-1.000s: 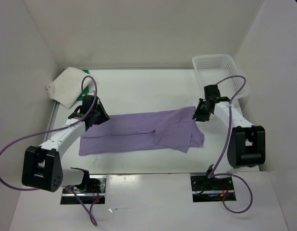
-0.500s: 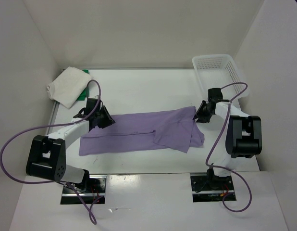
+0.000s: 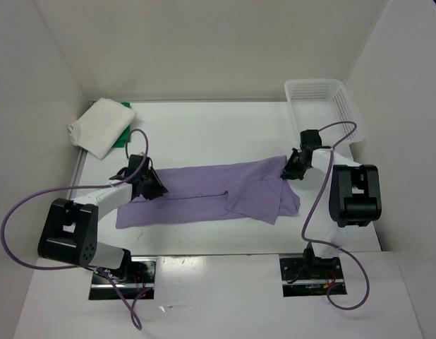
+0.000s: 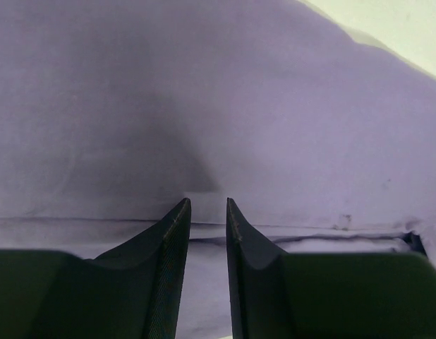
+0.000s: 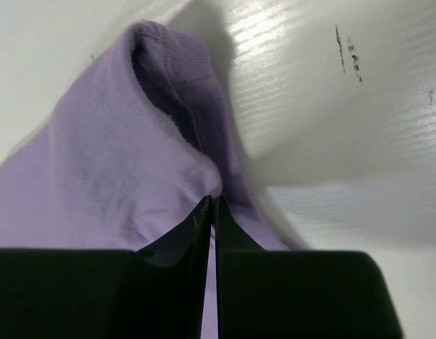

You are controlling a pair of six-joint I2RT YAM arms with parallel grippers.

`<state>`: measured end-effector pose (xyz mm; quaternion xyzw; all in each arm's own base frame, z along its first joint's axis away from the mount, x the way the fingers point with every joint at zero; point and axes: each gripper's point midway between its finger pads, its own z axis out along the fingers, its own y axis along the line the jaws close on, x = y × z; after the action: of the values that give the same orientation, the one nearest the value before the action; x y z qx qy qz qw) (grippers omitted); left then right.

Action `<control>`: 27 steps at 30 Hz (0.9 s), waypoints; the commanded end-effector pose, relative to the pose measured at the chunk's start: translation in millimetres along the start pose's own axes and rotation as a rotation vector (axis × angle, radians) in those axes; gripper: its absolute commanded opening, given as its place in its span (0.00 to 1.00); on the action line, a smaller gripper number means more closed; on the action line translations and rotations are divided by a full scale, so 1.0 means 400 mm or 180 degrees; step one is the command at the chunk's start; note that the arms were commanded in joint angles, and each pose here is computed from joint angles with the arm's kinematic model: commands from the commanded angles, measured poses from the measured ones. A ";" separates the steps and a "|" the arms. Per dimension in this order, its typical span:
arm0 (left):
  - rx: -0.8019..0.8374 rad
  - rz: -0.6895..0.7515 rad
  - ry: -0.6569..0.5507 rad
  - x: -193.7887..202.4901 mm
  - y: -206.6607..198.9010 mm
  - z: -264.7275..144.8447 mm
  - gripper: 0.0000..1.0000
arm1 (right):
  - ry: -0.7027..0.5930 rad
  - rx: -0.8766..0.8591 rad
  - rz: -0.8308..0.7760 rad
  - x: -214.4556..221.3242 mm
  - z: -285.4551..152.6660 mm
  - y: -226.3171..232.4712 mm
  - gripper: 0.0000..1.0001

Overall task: Fold and stack the t-shirts
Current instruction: Fold the other side of the tshirt into a rectangle, then rotate the tshirt 90 degrees

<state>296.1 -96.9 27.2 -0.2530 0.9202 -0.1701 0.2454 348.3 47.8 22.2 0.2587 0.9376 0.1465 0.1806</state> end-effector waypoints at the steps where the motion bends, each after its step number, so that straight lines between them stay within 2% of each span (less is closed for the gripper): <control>1: -0.0037 -0.0084 -0.0221 -0.030 -0.002 -0.014 0.34 | -0.0382 -0.0101 -0.0143 -0.078 -0.052 0.063 0.08; 6: -0.0289 -0.0146 -0.0234 -0.012 0.062 -0.023 0.34 | -0.0591 -0.0020 -0.0208 -0.123 -0.096 0.082 0.08; 9: -0.0346 -0.0205 -0.0244 -0.007 0.082 -0.023 0.34 | -0.0552 0.0026 -0.0253 -0.126 -0.074 0.084 0.05; 20: -0.0430 -0.0238 -0.0278 0.010 0.116 -0.048 0.34 | -0.0811 0.0130 -0.0379 -0.204 -0.040 0.131 0.05; 23: -0.0399 -0.0318 -0.0322 -0.001 0.116 -0.059 0.34 | -0.0716 0.0179 -0.0427 -0.195 -0.010 0.130 0.20; 27: -0.0256 -0.0311 -0.0369 -0.010 0.090 -0.091 0.34 | -0.0810 0.0171 -0.0486 -0.193 -0.041 0.136 0.32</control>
<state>266.5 -57.6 31.1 -0.3080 0.9050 -0.1165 0.2694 414.7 46.8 53.8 0.2249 0.9355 0.0827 0.2595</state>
